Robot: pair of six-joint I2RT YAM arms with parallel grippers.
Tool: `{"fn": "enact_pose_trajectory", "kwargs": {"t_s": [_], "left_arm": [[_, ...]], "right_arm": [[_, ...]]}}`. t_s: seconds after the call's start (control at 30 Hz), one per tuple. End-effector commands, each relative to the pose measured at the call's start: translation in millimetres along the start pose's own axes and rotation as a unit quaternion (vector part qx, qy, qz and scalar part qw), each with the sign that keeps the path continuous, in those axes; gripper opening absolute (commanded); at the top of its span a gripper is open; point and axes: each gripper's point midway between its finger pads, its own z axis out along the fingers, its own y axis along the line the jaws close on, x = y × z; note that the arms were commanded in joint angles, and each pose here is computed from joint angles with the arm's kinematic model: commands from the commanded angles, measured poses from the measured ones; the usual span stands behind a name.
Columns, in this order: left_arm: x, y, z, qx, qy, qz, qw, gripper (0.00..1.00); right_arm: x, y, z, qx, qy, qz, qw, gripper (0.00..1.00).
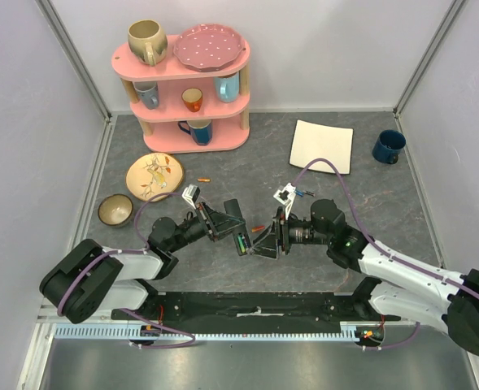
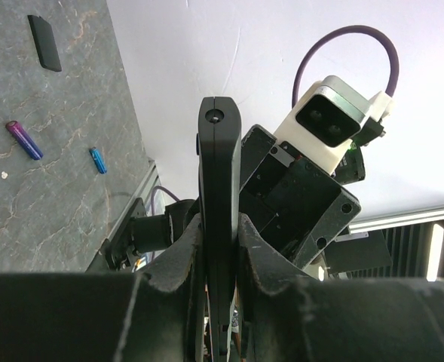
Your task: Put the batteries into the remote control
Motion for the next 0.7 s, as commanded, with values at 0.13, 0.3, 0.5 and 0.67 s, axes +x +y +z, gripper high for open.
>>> {"fn": "enact_pose_trajectory", "kwargs": {"t_s": [0.13, 0.3, 0.5, 0.67], "left_arm": [[2, -58, -4, 0.111, 0.006, 0.045, 0.993, 0.02], [4, -58, -5, 0.11, 0.009, 0.045, 0.993, 0.02], [4, -60, -6, 0.114, 0.009, 0.046, 0.992, 0.02], [6, -60, -8, 0.115, 0.01, 0.047, 0.992, 0.02]], "right_arm": [[-10, 3, 4, -0.013, -0.017, -0.007, 1.0, 0.63], [-10, -1, 6, -0.003, -0.02, -0.002, 1.0, 0.62], [-10, -5, 8, 0.003, -0.022, 0.005, 1.0, 0.61], [-12, -5, 9, 0.004, -0.026, 0.008, 1.0, 0.6]]}}
